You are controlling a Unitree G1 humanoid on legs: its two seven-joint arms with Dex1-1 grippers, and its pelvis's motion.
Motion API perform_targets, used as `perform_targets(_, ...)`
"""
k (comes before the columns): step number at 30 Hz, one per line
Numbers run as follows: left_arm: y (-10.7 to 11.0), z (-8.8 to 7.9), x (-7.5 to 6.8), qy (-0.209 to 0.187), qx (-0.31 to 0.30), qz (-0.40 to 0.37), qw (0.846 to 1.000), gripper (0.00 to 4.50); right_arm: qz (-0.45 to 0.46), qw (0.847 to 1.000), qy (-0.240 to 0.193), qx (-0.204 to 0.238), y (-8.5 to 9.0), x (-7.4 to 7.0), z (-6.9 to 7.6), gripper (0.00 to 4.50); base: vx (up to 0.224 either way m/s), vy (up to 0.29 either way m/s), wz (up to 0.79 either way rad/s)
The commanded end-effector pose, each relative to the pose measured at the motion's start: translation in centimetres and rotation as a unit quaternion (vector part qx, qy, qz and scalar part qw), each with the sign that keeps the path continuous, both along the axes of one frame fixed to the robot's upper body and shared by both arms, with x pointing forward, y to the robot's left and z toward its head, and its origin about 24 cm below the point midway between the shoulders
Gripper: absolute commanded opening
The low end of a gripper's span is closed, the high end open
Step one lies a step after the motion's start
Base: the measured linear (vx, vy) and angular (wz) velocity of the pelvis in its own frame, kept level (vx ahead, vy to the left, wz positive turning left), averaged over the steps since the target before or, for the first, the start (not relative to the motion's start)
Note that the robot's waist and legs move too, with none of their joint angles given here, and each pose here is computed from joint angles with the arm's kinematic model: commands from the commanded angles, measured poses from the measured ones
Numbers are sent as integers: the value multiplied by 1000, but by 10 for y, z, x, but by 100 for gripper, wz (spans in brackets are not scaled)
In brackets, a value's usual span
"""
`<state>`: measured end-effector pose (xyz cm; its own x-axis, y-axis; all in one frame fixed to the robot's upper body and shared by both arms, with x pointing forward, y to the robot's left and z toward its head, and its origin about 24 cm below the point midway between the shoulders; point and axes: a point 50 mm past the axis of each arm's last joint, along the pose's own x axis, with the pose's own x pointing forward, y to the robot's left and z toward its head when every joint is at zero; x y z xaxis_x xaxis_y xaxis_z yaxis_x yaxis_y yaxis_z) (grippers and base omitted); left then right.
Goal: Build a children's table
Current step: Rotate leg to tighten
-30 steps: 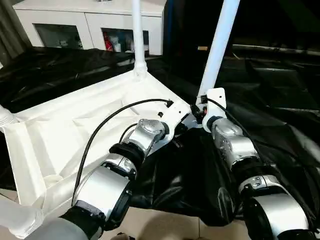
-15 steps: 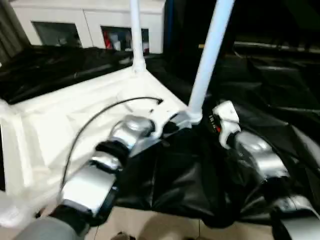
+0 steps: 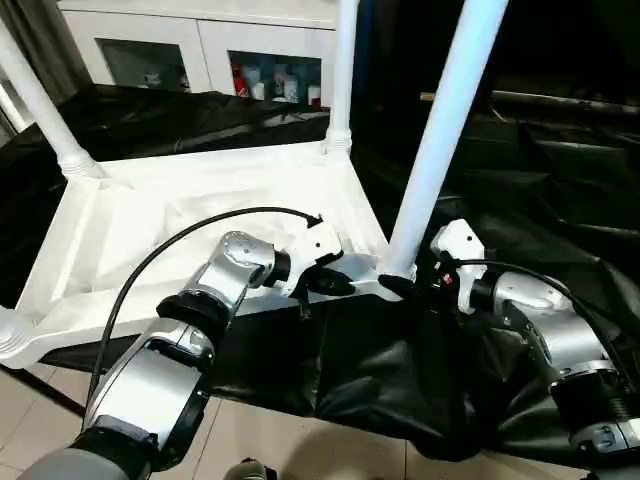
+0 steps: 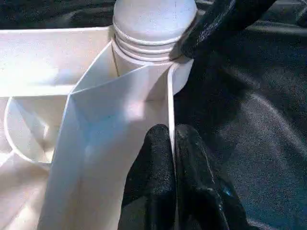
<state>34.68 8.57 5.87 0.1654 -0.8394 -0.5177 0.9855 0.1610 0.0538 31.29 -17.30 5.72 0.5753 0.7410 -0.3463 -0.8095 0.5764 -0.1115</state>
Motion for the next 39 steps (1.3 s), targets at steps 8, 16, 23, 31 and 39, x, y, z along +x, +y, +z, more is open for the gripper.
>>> perform_targets(8, -6, 9, -2, -14, -12, -30, 999, 0, 8, 1000, 8, 16, 5, 1, 1, 332, 0, 0, 0)
perform_targets(16, -2, 7, -4, -8, -8, -31, 999, 0, 10, 999, 14, 31, 6, 0, -1, 277, 0, 0, 0)
perform_targets(23, -2, 6, -5, -5, -7, -32, 999, 0, 14, 999, 20, 30, 7, -2, -5, 270, 0, 0, 0)
perform_targets(31, -8, 2, 3, -20, -3, 42, 999, 0, -114, 992, 48, 35, 6, 6, -27, 270, 0, 0, 0)
perform_targets(39, -45, 1, 18, -33, -7, 207, 978, 0, -325, 942, 60, 54, 36, 34, -37, 269, 0, 0, 0)
